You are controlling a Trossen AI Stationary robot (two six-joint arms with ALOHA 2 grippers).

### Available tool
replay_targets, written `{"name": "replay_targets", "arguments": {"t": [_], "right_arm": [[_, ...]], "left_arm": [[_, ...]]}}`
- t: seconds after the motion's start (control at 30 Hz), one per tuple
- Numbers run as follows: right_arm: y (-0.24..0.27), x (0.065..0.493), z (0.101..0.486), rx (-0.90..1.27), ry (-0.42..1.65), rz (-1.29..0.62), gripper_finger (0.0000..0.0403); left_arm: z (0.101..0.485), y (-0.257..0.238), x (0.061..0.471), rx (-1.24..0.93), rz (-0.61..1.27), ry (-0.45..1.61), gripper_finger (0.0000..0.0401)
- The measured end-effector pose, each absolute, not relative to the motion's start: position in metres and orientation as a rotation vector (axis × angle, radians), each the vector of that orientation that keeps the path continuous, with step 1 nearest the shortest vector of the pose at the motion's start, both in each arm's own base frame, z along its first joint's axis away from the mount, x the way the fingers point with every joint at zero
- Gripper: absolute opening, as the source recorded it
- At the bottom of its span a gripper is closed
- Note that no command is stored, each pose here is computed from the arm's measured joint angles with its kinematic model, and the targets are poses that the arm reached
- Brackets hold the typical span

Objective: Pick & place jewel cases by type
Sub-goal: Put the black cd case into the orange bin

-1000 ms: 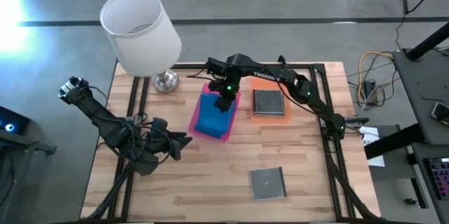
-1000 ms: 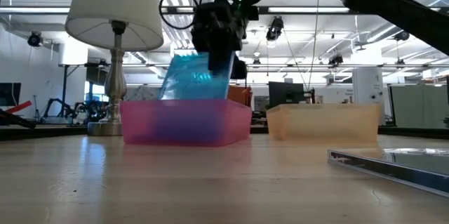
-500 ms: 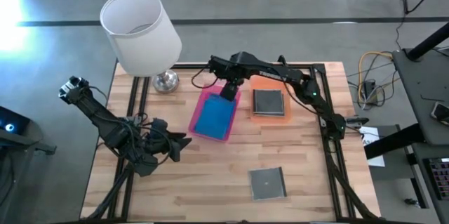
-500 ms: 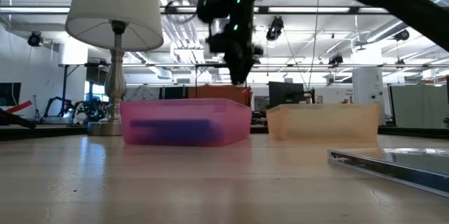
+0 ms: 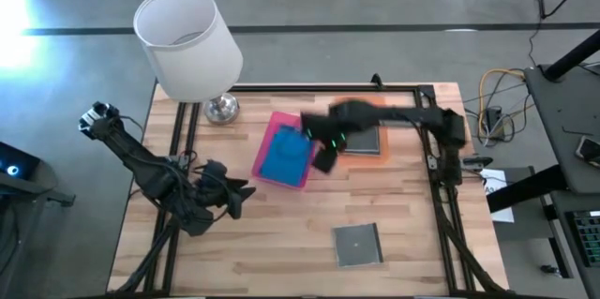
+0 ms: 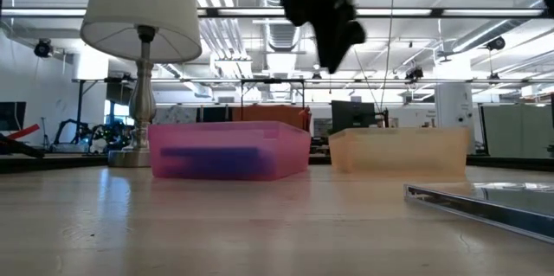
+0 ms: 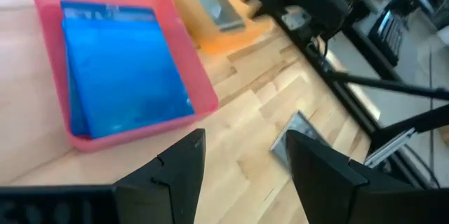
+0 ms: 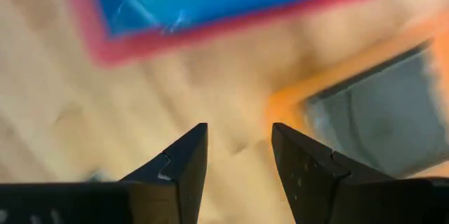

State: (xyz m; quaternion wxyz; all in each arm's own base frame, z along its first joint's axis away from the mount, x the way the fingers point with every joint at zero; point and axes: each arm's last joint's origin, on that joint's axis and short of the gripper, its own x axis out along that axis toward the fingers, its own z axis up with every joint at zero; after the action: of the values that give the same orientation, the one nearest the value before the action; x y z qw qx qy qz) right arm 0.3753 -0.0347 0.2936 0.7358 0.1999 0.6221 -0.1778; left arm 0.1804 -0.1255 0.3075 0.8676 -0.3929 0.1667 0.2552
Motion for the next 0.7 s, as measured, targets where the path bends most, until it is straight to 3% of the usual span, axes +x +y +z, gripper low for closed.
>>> {"name": "replay_targets", "arguments": {"t": [0.17,0.37,0.7], "right_arm": [[0.031,0.334,0.274,0.548,1.365,-0.410,0.0153],[0.081,0.274,0.252,0.824,1.389,-0.523,0.0151],[0.135,0.230,0.199,1.145,1.377,-0.607,0.0151]], "left_arm": [[0.299,-0.127,0.181,-0.822,0.509,0.395,0.0181],[0.293,-0.127,0.186,-0.810,0.451,0.439,0.0181],[0.274,-0.130,0.217,-0.892,0.218,0.469,0.0181]]}}
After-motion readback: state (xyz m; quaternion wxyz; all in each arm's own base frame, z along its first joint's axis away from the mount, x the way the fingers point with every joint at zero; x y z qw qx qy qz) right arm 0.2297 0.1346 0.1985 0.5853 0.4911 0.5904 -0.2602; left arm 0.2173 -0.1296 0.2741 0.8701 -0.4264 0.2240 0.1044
